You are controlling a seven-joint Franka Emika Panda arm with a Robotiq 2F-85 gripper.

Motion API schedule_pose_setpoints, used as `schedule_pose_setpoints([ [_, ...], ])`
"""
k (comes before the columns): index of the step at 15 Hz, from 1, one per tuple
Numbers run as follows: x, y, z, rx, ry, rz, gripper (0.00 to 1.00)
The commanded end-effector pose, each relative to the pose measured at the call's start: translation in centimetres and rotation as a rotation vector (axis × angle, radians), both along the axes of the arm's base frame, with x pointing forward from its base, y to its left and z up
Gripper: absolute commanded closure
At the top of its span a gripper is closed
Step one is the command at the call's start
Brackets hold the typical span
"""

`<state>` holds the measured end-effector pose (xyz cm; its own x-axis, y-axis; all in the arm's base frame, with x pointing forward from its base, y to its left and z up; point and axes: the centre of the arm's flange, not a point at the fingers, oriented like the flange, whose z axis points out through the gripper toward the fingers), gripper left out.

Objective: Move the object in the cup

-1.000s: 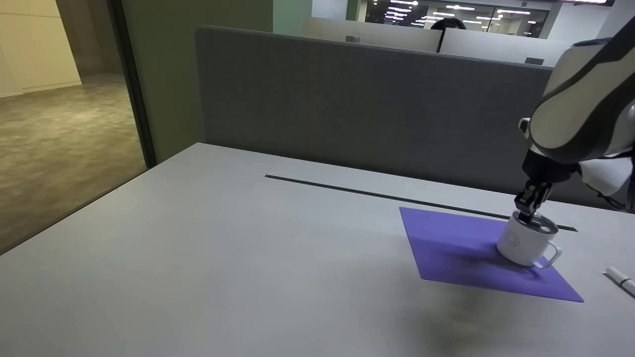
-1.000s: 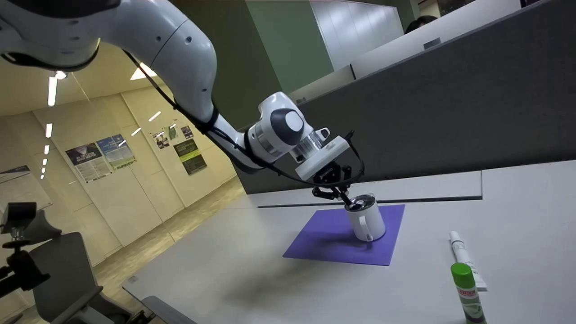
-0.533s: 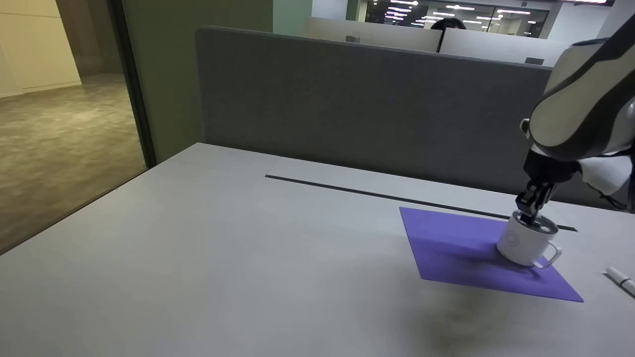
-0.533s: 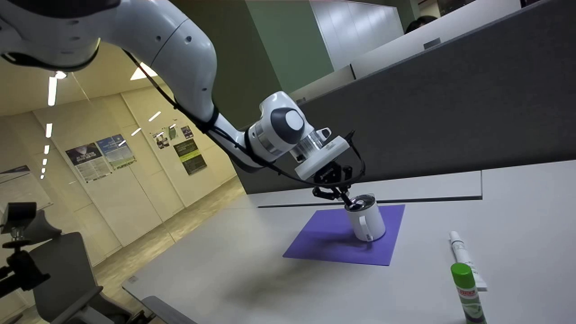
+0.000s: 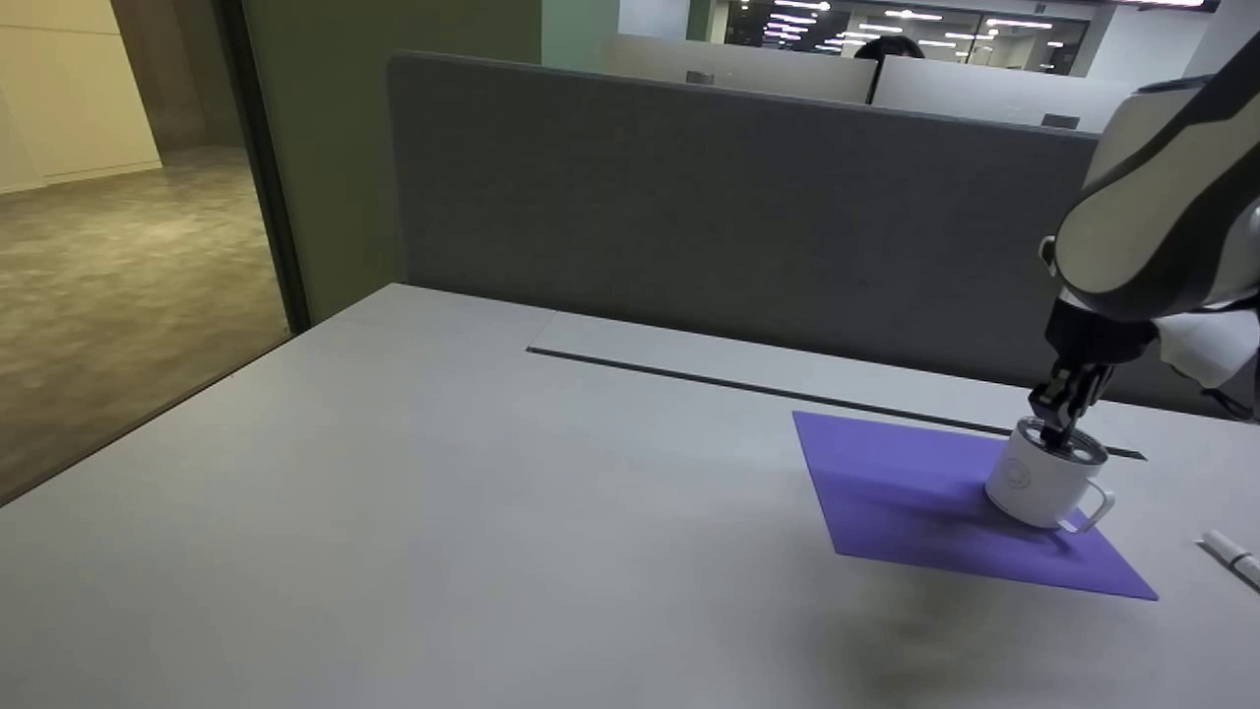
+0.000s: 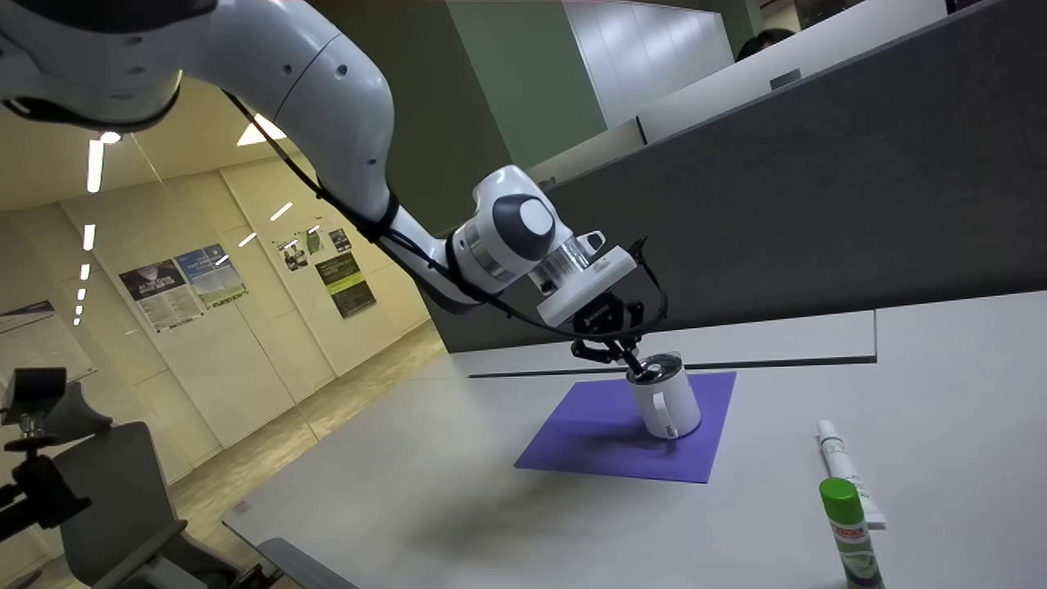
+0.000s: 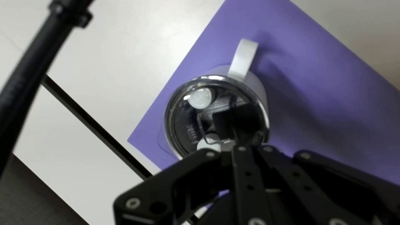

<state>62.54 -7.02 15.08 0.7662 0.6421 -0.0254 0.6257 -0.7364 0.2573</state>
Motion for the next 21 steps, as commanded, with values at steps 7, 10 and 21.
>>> schedule_pose_setpoints([
  [7,0.8,-1.3,0.0,-0.011,-0.007,-0.049,1.00],
  [10,0.9,-1.4,-0.2,-0.008,-0.007,-0.052,1.00],
  [21,0.9,-1.4,-1.0,-0.017,-0.011,-0.049,1.00],
])
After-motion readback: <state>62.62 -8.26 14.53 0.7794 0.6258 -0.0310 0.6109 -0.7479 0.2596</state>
